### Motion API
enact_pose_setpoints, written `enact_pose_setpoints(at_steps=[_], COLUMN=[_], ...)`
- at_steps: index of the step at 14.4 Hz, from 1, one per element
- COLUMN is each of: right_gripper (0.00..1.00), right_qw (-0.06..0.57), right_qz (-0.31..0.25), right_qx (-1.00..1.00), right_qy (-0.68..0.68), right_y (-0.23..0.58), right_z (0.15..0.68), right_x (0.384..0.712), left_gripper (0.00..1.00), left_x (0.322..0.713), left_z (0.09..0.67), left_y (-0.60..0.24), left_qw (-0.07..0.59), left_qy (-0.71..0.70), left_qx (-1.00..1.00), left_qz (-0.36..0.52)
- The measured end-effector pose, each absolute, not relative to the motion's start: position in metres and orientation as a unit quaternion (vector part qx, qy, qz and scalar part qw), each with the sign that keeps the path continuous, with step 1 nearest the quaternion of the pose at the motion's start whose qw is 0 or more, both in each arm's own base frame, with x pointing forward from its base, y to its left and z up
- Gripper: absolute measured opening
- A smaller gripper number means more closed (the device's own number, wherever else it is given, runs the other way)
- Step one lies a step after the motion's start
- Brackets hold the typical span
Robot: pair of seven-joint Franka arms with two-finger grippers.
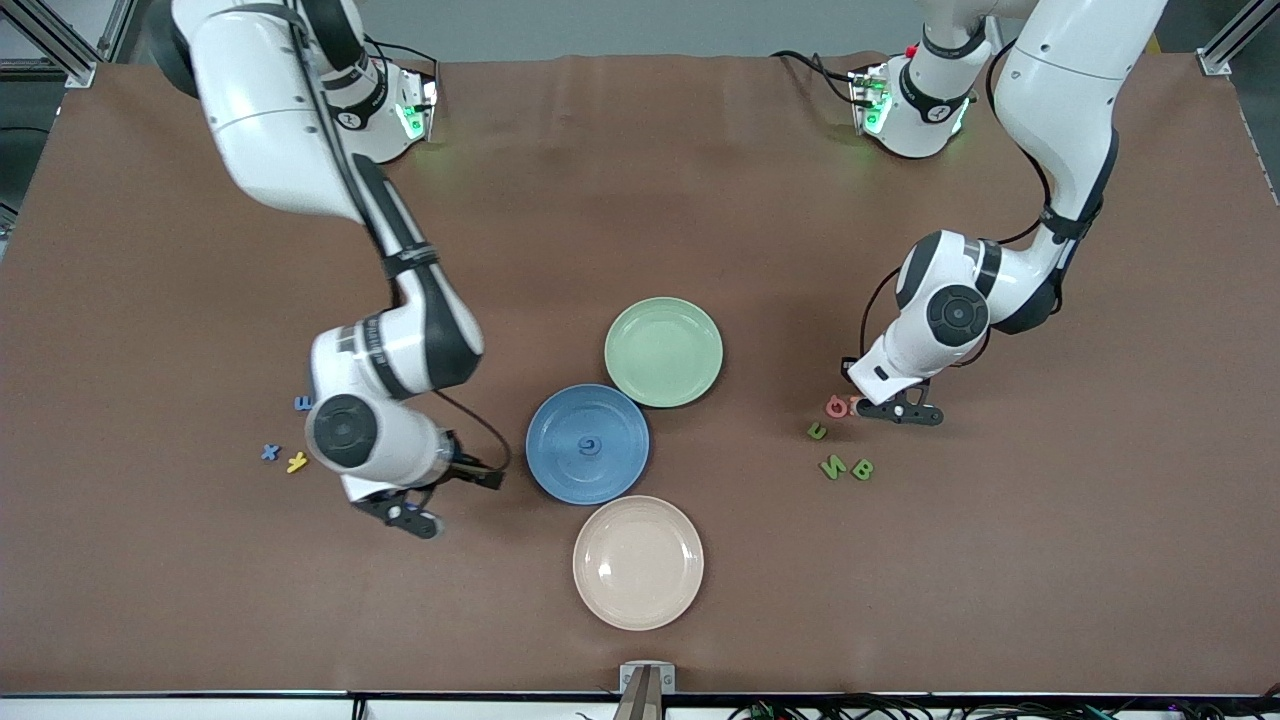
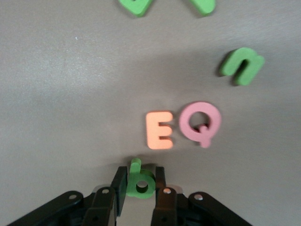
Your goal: Sort letters by color into matching plates
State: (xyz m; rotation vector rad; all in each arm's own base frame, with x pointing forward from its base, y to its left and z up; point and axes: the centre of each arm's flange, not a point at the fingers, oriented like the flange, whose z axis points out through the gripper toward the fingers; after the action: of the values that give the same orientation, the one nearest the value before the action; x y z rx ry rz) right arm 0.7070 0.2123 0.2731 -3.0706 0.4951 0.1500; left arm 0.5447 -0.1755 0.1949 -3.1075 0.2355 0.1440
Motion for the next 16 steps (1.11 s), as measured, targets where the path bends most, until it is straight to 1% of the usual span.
enact_pose_setpoints(at_steps=[4, 8, 12, 16], right_gripper=[1.00, 1.00, 1.00, 0.98], right_qw=[0.000, -0.002, -0.001, 0.002], right_qz=[0.056, 0.026, 0.004, -0.001], right_qx=[-0.995, -0.999, -1.000, -1.000], right_qy=[0.086, 0.044, 0.022, 0.018], right_y=[0.122, 0.082, 0.044, 0.046], right_z=[0.258, 0.226, 0.189, 0.179], right_x=[0.713, 0.708, 0.693, 0.687], left_gripper=[0.28, 0.28, 0.28, 0.28], left_x=[0.546, 0.531, 0.511, 0.499], left_z=[0.245, 0.275, 0.264, 0.244], left_y=[-0.234, -0.311, -0.390, -0.448], left_qw=[0.006, -0.012, -0.024, -0.035], left_qy=[0.055, 0.015, -0.027, -0.068], left_qx=[-0.997, -0.999, -0.998, -0.996], left_qz=[0.050, 0.040, 0.045, 0.055])
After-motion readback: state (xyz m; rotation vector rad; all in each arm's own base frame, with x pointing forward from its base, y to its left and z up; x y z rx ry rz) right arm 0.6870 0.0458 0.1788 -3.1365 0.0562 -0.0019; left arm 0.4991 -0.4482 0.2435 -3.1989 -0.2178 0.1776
